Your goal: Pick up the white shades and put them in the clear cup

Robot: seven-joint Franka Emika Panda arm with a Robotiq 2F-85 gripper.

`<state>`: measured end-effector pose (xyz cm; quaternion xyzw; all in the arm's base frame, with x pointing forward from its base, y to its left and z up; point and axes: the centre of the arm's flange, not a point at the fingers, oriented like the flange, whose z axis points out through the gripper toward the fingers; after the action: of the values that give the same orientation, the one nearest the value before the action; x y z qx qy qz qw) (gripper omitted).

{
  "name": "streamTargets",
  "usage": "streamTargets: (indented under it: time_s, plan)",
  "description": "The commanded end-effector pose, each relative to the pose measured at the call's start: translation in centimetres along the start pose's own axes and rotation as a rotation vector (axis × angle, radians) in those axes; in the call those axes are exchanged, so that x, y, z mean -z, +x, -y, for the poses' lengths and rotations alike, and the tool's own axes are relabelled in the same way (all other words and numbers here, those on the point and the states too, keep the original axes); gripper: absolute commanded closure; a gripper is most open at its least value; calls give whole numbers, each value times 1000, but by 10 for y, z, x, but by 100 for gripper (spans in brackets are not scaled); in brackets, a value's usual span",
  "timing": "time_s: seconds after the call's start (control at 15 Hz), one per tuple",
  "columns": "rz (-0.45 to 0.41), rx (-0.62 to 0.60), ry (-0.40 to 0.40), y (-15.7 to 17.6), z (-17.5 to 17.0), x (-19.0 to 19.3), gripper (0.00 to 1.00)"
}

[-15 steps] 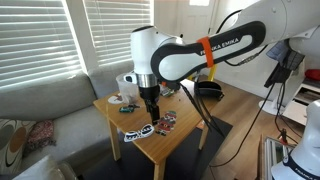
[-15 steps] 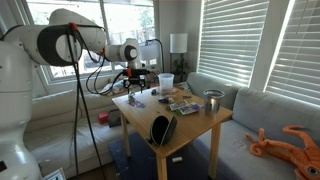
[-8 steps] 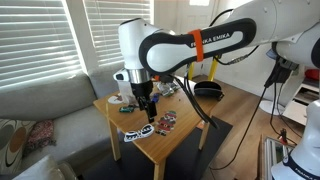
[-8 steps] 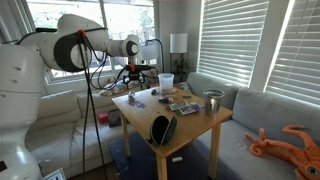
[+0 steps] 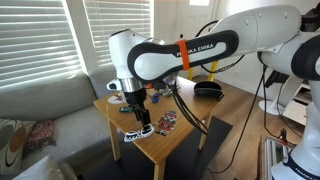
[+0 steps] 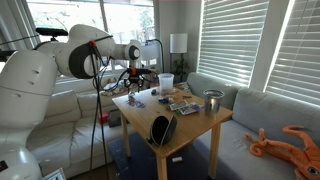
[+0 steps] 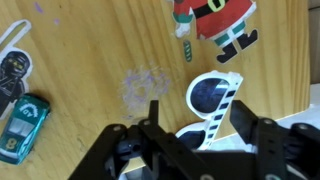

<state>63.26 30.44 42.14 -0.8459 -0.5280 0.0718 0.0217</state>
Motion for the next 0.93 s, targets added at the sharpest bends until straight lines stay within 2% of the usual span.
streamTargets:
  time_s: [0.0, 0.07, 0.13, 0.2, 0.27, 0.4, 0.47, 0.73, 0.87]
  plan:
    - [36, 16, 57, 25, -2, -4, 27]
    - [48, 16, 60, 28, 0, -6, 23]
    - [55, 17, 60, 32, 2, -6, 31]
    - [64, 14, 63, 34, 3, -8, 48]
    - [68, 13, 68, 36, 4, -9, 48]
    - [75, 9, 70, 40, 5, -9, 62]
    - [79, 6, 70, 88, -11, 16, 71]
    - [87, -18, 63, 104, -7, 34, 98]
    - [89, -35, 66, 110, -6, 41, 100]
